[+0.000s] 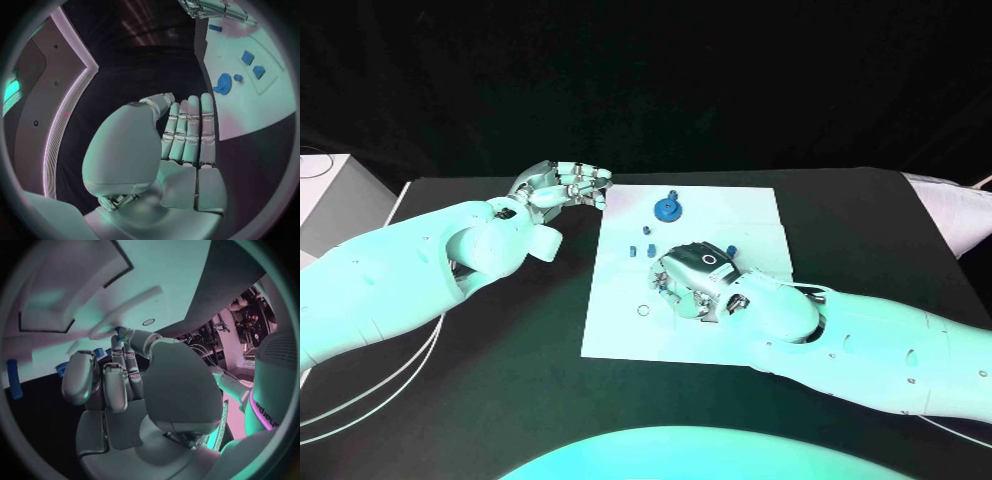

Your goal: Assemble the parts on the task board

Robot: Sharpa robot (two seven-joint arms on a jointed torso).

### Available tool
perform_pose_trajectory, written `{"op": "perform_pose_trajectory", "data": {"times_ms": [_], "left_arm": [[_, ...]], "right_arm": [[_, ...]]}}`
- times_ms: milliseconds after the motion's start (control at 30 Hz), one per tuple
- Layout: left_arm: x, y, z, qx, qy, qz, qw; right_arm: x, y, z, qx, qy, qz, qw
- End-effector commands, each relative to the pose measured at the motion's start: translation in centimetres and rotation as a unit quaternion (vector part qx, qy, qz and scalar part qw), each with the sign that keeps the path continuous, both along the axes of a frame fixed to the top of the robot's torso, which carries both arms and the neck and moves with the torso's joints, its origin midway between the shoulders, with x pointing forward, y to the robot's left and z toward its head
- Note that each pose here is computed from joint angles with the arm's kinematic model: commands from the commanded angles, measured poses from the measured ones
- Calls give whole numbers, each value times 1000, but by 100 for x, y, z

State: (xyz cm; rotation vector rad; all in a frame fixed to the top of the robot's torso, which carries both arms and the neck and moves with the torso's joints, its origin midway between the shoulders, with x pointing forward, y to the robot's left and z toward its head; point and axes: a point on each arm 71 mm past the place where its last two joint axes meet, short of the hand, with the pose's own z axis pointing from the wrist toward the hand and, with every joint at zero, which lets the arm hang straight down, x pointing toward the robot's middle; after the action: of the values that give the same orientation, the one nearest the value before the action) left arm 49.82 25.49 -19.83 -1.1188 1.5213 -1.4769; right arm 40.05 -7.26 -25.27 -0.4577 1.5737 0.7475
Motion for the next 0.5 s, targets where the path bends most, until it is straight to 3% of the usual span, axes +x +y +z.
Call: {"op": "perform_pose_trajectory", "data": {"times_ms": [33, 500], "left_arm": [[-3, -13, 10, -2, -2, -6, 1000], [-2, -3, 5, -1, 0, -6, 1000]], "right_arm": [[-31, 0, -60, -8, 17, 15, 1000], [-13, -62, -44, 9, 10, 5, 1000]]}}
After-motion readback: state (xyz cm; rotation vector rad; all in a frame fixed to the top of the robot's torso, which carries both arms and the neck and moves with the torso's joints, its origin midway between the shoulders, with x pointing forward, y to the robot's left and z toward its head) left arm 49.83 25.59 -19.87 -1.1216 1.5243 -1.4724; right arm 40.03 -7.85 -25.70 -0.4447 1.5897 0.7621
